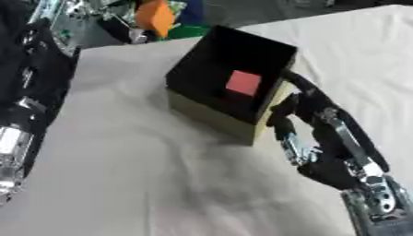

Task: Pick up objects on the table and place them in the box.

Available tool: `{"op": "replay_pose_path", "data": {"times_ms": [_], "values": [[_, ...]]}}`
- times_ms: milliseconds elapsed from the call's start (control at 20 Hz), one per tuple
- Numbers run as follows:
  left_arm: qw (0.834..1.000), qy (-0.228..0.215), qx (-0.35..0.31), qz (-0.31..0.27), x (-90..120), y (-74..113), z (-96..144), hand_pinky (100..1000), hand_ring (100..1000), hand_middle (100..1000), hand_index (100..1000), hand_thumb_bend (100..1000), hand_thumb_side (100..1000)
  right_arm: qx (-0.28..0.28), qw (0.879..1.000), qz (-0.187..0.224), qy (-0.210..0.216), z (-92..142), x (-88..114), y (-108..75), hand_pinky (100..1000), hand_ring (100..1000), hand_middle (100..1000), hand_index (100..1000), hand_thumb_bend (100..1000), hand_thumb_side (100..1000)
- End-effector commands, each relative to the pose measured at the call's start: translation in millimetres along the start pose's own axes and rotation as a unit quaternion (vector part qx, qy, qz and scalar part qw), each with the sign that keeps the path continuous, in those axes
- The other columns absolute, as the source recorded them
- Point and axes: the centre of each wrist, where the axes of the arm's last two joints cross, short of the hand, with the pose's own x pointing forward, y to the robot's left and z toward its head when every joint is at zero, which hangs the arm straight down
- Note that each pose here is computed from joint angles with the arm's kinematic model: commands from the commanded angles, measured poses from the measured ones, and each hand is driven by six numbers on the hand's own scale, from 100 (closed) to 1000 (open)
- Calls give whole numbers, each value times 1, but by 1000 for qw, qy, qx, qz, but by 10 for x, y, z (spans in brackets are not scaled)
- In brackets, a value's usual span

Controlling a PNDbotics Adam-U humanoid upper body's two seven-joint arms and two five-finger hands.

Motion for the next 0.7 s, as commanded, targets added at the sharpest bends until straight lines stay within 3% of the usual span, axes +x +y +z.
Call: {"op": "replay_pose_path", "data": {"times_ms": [50, 250, 450, 500, 650, 700], "values": [[995, -95, 0, -35, 307, 176, -274, 683, 511, 500, 820, 191, 135, 5, 1000, 6, -11, -40, 47, -19, 769, 564, 515, 1000, 100, 516], [988, -145, -37, -36, 617, -55, -554, 681, 519, 510, 819, 217, 143, 6, 1000, 4, -13, -50, 51, -10, 769, 564, 515, 1000, 100, 516], [986, -145, -68, -47, 781, -285, -680, 687, 538, 537, 827, 269, 147, 7, 1000, 2, -12, -54, 51, -6, 769, 564, 515, 1000, 100, 516], [986, -140, -70, -50, 797, -328, -692, 702, 574, 582, 837, 304, 147, 6, 1000, 2, -12, -53, 50, -5, 769, 564, 515, 1000, 100, 516], [987, -124, -71, -70, 810, -371, -701, 784, 731, 767, 886, 524, 146, 7, 1000, 2, -12, -53, 50, -5, 769, 564, 515, 1000, 100, 517], [988, -118, -66, -77, 804, -363, -697, 818, 777, 820, 906, 651, 275, 6, 1000, 2, -11, -51, 49, -6, 769, 564, 515, 1000, 100, 516]]}}
